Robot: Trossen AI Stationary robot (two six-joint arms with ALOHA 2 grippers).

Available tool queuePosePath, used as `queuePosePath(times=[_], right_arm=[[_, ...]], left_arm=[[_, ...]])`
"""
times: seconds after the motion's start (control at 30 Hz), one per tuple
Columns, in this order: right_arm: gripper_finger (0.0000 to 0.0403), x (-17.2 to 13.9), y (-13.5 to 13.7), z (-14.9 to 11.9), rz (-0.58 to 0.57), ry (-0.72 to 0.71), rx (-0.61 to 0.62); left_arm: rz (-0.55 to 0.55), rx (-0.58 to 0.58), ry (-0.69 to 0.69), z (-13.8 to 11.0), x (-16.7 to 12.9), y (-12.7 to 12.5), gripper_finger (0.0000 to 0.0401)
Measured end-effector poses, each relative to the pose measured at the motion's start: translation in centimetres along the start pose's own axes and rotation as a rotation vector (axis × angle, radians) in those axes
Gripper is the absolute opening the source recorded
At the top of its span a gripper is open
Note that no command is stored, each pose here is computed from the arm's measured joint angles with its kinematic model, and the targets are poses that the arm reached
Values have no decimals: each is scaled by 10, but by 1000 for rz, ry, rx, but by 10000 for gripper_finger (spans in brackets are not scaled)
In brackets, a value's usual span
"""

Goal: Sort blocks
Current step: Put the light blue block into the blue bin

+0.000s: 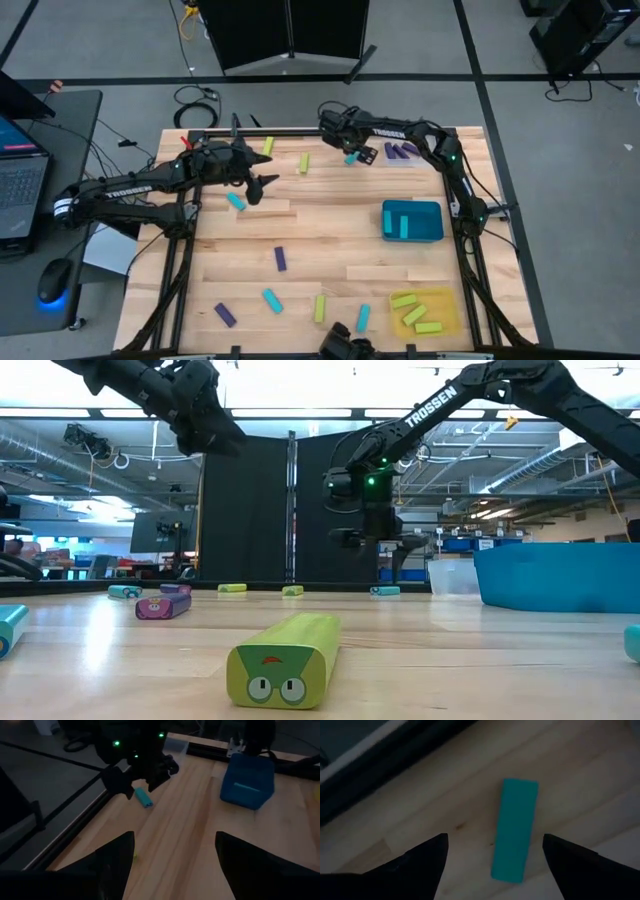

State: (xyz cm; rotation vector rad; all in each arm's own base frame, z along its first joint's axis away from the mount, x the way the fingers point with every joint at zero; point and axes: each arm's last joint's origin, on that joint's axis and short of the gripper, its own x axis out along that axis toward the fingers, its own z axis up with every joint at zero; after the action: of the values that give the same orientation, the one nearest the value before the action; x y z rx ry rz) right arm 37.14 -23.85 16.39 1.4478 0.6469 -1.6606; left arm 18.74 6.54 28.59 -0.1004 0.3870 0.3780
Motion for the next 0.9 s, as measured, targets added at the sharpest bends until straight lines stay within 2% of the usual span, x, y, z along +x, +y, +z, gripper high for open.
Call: queuePosePath(times=[0.33, 0.6, 0.9], right_arm=[[396, 0, -3, -2, -28, -3, 16], [390, 0, -3, 0, -30, -9, 53], [394, 0, -1, 0, -15, -6, 72]], left_arm=[[-30, -1, -9, 1, 0, -1, 284], [-96, -7, -8, 1, 0, -3, 284], [-81, -7, -10, 1, 0, -2, 284]])
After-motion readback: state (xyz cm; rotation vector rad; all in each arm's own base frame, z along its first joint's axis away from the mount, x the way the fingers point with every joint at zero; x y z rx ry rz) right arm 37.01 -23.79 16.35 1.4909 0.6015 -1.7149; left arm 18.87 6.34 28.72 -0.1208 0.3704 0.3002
